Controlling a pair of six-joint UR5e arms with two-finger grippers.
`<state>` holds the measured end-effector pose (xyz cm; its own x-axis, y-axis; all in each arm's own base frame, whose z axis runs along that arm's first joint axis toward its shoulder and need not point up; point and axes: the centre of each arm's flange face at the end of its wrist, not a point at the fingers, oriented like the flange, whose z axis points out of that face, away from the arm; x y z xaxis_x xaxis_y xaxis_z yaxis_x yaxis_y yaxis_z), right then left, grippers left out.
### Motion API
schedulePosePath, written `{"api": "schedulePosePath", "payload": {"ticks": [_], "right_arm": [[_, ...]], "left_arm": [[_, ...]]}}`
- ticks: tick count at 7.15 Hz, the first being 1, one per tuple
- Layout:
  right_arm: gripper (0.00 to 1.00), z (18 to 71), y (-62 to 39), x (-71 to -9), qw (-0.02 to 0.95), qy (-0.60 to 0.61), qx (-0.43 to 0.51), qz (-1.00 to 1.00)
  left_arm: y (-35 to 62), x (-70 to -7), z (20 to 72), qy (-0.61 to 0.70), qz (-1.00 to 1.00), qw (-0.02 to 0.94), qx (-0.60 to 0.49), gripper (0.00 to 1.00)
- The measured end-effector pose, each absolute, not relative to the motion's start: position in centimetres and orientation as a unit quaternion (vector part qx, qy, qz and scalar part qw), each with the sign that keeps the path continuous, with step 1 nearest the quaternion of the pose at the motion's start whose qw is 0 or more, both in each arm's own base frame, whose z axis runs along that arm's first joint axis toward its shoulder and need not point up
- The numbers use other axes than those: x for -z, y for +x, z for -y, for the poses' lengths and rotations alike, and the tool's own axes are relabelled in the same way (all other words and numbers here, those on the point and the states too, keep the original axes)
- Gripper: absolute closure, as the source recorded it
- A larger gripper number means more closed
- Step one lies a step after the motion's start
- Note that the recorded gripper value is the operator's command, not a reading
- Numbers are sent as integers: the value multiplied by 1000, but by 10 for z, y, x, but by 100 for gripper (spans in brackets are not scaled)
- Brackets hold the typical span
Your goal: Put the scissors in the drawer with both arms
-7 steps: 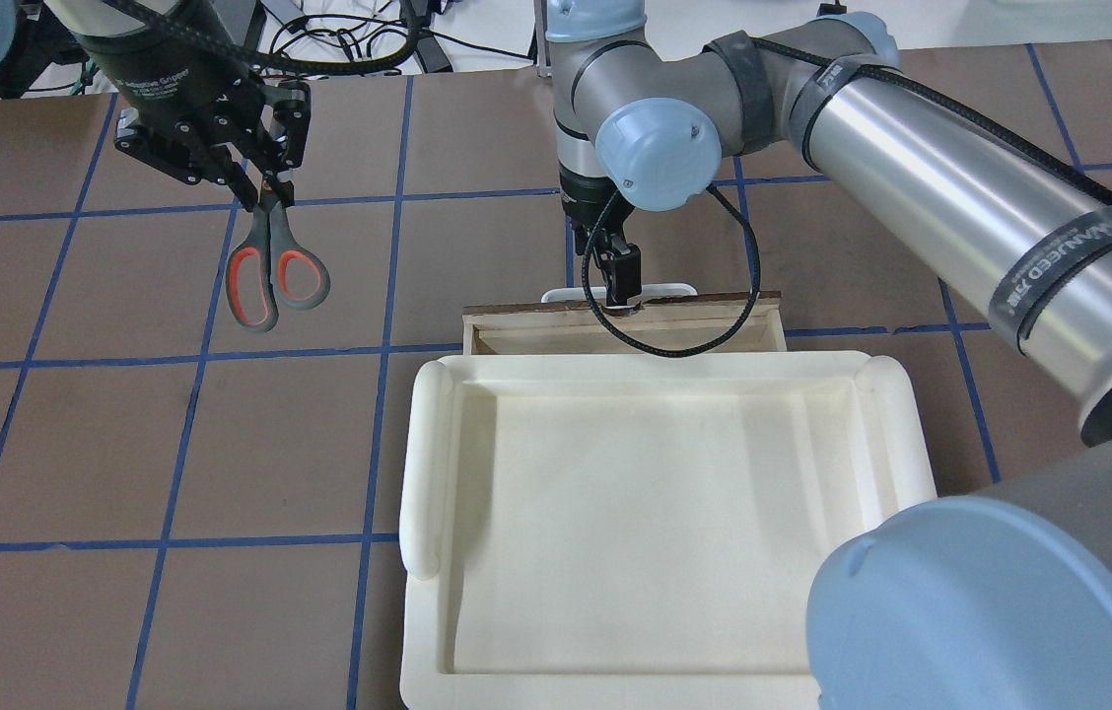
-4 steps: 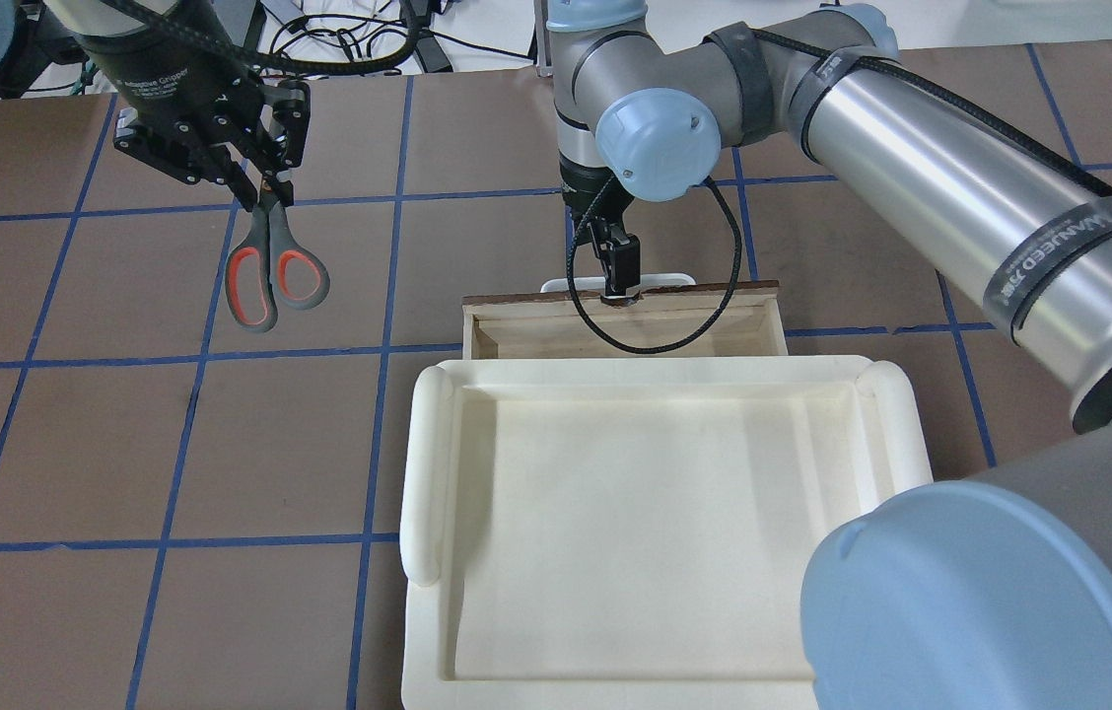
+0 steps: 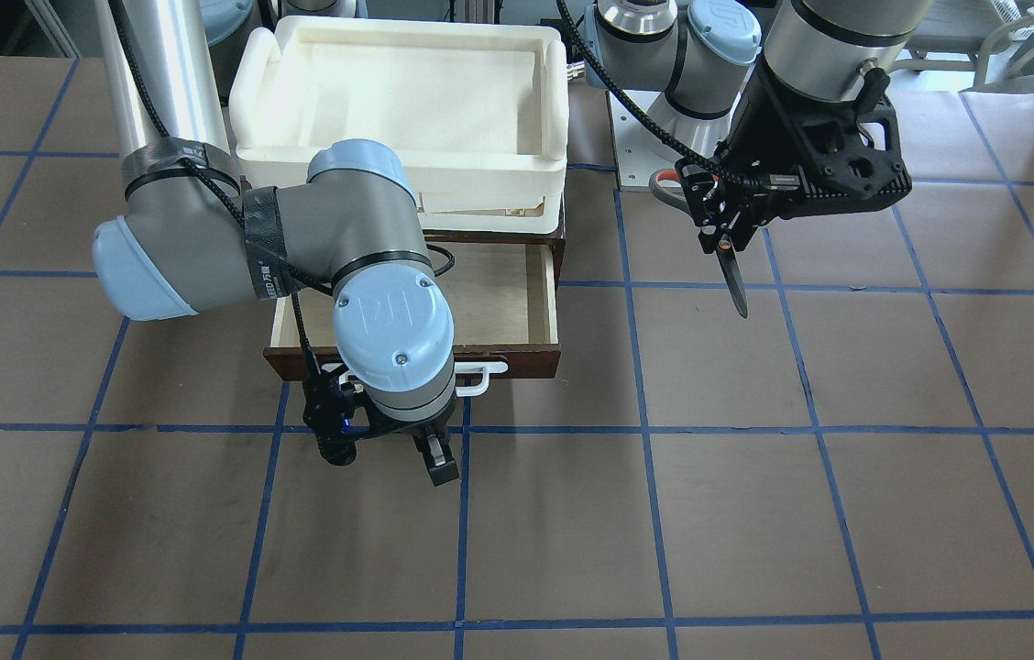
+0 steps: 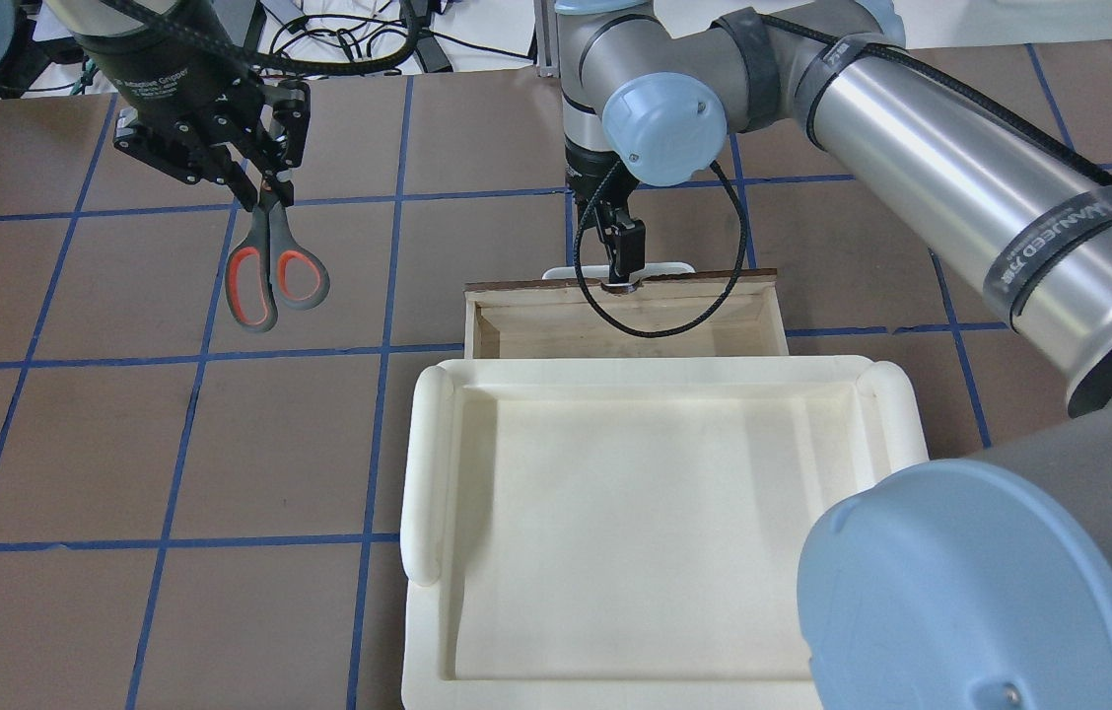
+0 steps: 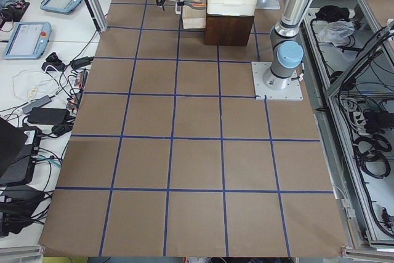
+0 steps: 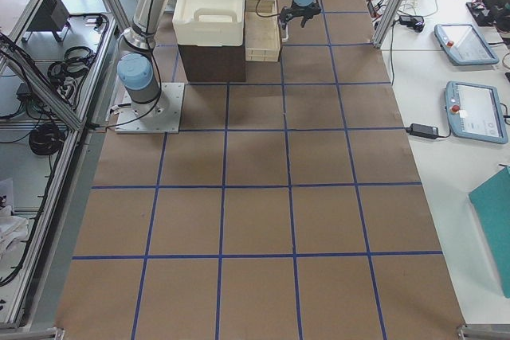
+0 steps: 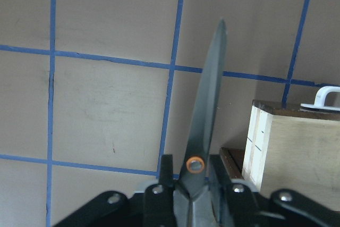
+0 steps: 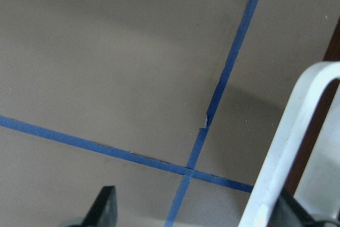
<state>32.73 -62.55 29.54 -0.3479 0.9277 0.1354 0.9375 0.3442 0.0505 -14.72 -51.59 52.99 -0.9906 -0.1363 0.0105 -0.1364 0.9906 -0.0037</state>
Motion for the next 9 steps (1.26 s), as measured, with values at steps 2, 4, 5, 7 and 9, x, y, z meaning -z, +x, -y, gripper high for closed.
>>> {"api": "schedulePosePath", "payload": {"ticks": [2,4,5,7,9], "right_arm": [[0,634,317,-296,39,-568,59,820],[0,637,313,-297,37,-566,59,821],[0,639,313,-300,34,-566,57,822],[0,641,313,-303,31,-562,54,825],[0,643,314,-300,31,-551,56,832]], "left_arm": [[-147,-529,516,68,998,5,-1,100],[-147,-529,516,68,998,5,-1,100],[-147,-529,516,65,998,5,-1,100],[-145,-525,517,14,1000,5,3,100],[-143,-516,522,-96,995,8,11,100]]}}
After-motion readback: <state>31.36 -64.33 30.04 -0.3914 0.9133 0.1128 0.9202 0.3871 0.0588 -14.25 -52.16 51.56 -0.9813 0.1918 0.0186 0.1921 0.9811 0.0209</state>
